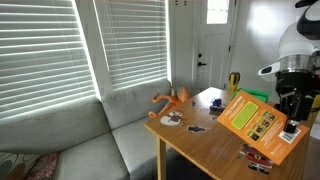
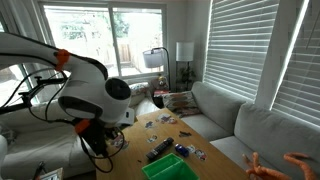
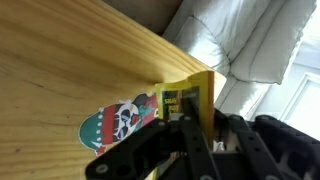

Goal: Flip the book over on the table

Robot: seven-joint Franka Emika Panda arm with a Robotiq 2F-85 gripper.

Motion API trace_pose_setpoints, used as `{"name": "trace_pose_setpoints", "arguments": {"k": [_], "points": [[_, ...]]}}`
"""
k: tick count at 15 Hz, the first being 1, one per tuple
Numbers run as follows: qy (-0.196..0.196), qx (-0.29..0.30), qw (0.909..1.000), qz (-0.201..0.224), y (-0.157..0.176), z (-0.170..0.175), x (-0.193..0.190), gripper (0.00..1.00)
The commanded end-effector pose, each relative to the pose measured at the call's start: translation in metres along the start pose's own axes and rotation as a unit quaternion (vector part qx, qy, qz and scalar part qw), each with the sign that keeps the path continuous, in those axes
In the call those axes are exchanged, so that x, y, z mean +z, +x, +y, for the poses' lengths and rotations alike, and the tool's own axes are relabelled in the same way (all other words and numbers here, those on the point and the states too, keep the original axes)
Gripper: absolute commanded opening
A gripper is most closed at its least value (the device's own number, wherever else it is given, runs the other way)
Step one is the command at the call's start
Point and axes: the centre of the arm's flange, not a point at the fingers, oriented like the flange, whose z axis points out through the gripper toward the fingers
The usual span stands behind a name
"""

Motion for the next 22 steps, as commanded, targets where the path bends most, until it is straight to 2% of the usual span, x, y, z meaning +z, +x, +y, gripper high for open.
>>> {"name": "trace_pose_setpoints", "arguments": {"k": [1,6,12,15,19,22], "points": [[-0.002,0.009,0.9998,-0.017,0.001,0.014,0.003,0.03],[-0.011,0.032,0.9989,-0.033,-0.003,0.025,0.008,0.03],[0.005,0.015,0.9999,-0.006,-0.002,0.017,-0.005,0.03],[-0.012,0.031,0.9994,-0.012,-0.009,0.023,-0.011,0.03],[-0.013,0.038,0.9991,-0.014,-0.013,0.025,-0.012,0.03],[-0.041,0.071,0.9958,-0.041,-0.019,0.032,-0.01,0.03]]}}
